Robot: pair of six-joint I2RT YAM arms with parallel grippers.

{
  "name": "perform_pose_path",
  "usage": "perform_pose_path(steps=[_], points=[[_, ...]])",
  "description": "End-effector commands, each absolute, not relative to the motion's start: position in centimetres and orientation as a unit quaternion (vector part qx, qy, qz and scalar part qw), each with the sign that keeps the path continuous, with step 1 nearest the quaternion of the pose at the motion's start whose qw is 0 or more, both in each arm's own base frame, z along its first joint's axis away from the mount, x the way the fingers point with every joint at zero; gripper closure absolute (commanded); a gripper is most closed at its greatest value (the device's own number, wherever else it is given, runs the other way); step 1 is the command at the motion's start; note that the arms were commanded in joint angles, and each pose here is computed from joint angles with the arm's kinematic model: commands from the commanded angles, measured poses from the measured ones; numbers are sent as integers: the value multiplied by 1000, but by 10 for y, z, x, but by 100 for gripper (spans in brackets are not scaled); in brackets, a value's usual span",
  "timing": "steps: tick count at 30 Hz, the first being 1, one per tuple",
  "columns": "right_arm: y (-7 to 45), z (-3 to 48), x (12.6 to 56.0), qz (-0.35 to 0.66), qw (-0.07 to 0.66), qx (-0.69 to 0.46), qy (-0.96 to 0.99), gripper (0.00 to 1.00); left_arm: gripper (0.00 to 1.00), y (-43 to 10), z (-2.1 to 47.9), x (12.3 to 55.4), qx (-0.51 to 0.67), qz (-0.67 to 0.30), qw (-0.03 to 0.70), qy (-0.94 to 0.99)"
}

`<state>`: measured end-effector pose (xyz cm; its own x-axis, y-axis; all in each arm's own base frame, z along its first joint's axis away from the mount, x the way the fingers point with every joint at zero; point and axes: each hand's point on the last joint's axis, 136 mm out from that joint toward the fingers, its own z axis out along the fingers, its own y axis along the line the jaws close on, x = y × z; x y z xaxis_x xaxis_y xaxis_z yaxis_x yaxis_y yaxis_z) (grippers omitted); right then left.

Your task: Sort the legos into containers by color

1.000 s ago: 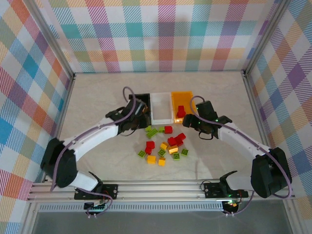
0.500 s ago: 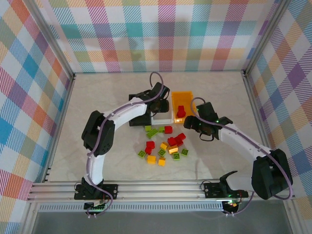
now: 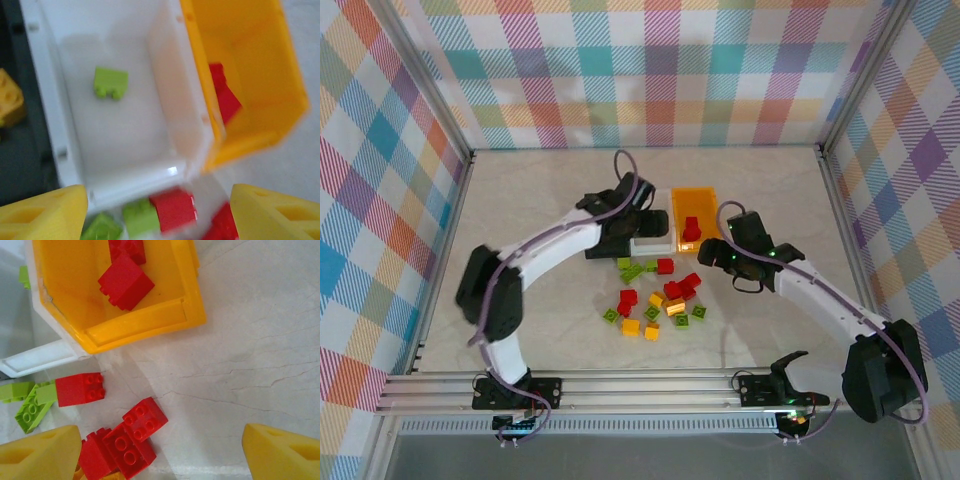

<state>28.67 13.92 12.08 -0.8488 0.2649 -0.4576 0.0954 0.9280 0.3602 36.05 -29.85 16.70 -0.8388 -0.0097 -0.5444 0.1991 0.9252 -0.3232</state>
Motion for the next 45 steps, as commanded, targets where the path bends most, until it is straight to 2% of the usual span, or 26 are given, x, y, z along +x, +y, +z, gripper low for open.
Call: perform_pose_path(steps=[1,7,11,14,18,22,32,35,43,45], points=[[145,119,277,182,244,80,949,16,24,-282,173,319,44,-208,266,940],[151,113,273,197,236,73,949,16,23,-237,139,253,37,-208,225,951],[155,109,275,203,226,74,950,16,21,-230,115,233,39,-204,212,955],[156,108,276,205,225,75,949,16,21,-239,108,232,53,-206,222,951],[154,109,276,199,228,78,950,16,23,-252,95,233,113,-139,228,957],[150,112,273,195,235,76,949,16,24,-262,79,236,136,-117,218,959],[145,114,270,189,240,77,949,16,28,-252,45,244,142,-44,195,970],[145,116,270,189,243,80,948,16,33,-252,36,240,142,-46,183,972],[141,116,270,185,249,86,947,16,57,-251,34,239,148,-40,177,972],[140,116,269,183,249,86,947,16,59,-249,36,239,145,-39,179,972]])
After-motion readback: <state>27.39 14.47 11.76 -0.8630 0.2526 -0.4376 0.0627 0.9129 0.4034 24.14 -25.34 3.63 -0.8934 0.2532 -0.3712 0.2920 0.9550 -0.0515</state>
